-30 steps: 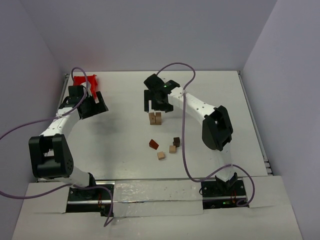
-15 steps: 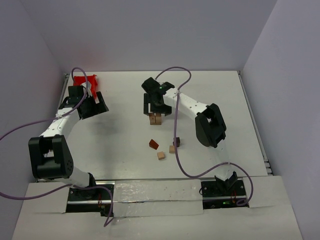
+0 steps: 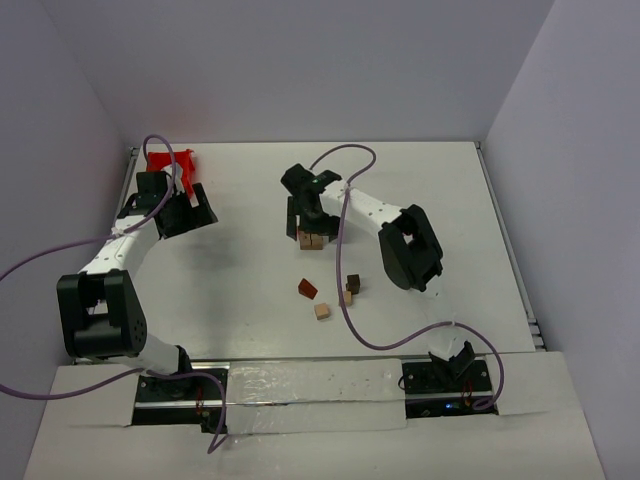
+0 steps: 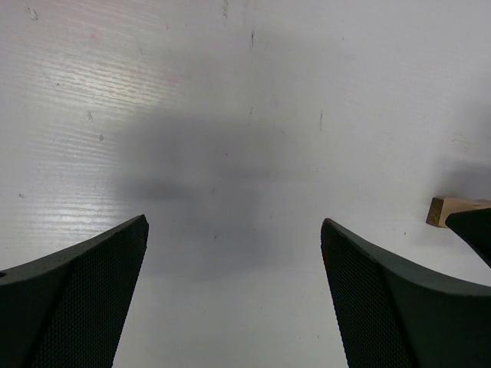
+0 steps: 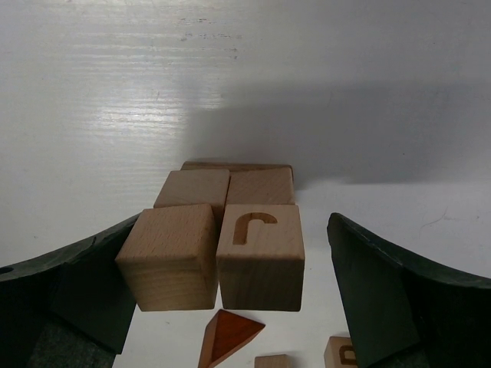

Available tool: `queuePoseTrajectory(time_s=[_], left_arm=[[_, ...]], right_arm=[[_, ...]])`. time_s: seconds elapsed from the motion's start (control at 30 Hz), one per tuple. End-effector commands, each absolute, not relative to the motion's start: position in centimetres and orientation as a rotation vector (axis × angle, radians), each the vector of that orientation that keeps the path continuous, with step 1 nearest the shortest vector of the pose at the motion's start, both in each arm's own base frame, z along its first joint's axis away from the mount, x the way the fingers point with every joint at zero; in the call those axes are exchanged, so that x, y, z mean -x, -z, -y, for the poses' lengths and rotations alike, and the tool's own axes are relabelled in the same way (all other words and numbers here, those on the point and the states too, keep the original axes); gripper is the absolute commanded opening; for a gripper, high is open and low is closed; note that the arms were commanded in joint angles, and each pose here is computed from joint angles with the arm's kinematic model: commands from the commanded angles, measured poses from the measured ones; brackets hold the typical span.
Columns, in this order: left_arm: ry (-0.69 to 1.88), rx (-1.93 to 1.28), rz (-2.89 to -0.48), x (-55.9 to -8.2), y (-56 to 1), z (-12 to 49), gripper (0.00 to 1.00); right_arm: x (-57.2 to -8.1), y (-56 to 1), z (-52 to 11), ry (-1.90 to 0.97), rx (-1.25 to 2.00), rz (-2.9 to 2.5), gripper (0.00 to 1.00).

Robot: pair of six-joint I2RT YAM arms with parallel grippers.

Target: Build the wood block tower

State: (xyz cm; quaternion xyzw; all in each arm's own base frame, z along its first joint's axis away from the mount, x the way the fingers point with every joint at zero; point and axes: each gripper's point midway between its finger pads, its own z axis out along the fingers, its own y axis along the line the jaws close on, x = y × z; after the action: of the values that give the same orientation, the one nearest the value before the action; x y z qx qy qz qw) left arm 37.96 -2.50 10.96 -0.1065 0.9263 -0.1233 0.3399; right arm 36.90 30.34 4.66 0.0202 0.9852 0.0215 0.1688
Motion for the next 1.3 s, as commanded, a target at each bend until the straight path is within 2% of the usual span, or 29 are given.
queuePoseTrajectory(time_s=[0.0, 1.27], left_arm=[[0.335, 0.253, -2.363, -38.5, -12.7, 2.5, 0.99], [0.359, 0.252, -2.382, -39.1, -12.0, 2.8, 0.99]], right_arm=[[-37.3, -5.4, -31.4, -0.088, -0.084, -2.785, 1.0], [-37.1, -2.3, -30.9, -0.059, -0.087, -2.847, 0.91]])
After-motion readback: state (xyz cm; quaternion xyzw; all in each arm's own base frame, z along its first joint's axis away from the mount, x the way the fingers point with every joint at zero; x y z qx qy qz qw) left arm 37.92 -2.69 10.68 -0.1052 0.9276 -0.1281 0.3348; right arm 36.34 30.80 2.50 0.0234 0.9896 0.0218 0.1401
